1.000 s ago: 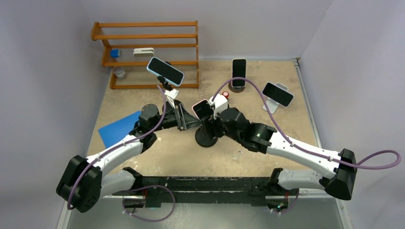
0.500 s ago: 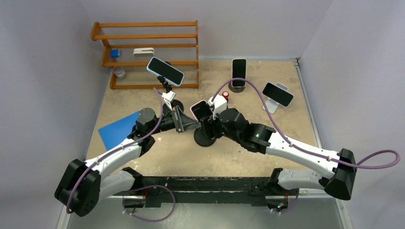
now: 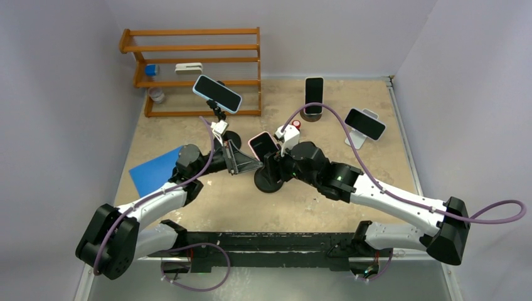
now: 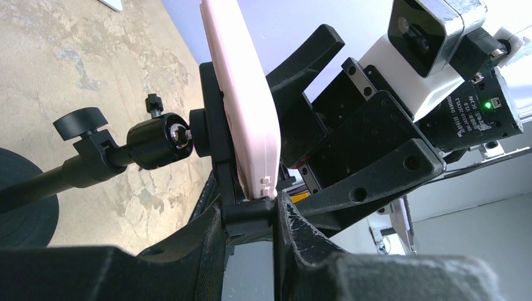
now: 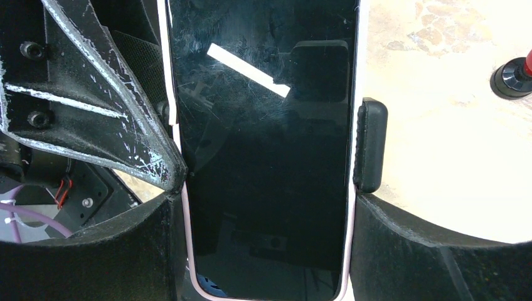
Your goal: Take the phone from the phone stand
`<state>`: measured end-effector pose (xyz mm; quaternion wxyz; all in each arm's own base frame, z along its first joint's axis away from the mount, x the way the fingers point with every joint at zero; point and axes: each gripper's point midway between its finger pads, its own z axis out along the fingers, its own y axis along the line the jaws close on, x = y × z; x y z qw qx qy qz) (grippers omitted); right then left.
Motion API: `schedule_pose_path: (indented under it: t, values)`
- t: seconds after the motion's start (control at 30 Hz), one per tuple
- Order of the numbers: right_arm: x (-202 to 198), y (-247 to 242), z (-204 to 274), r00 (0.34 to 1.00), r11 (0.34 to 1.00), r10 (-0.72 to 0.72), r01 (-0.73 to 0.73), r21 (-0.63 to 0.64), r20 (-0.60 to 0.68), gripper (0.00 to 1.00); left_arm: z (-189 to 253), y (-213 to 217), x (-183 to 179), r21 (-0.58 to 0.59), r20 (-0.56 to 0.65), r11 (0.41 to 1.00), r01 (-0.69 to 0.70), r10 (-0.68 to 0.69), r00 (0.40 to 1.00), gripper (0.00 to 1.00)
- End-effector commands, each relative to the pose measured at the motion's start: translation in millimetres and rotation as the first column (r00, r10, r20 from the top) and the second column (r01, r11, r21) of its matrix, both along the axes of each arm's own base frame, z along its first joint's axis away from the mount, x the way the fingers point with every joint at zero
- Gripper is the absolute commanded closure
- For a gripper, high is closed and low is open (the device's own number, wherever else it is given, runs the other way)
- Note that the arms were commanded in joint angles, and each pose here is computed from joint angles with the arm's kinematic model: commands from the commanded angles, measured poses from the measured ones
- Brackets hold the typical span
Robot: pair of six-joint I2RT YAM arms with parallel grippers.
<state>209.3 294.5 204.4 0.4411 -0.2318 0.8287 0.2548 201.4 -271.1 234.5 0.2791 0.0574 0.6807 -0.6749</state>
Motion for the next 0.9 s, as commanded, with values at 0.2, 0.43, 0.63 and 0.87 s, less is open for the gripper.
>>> schedule_pose_path:
  t: [0.2,0.43,0.63,0.87]
  values:
    - [10,-41,1,0.992,0.992,-0.127,0.127,-0.019,-0.003,1.00,-15,15,3,0.022,0.009,1.000,-0.014,0.014,1.000,1.00]
    - [0,-36,6,0.998,0.998,-0.063,0.063,0.024,-0.006,1.00,-17,15,5,0.030,0.005,0.999,-0.014,0.014,1.000,1.00]
    - [-4,-33,11,0.999,0.998,-0.041,0.041,0.053,-0.001,1.00,-19,14,5,0.037,0.006,0.999,-0.001,0.000,1.000,1.00]
    - [0,-23,33,0.999,0.993,-0.022,0.017,0.120,0.036,1.00,-21,13,7,0.047,0.011,0.999,0.008,-0.008,1.000,1.00]
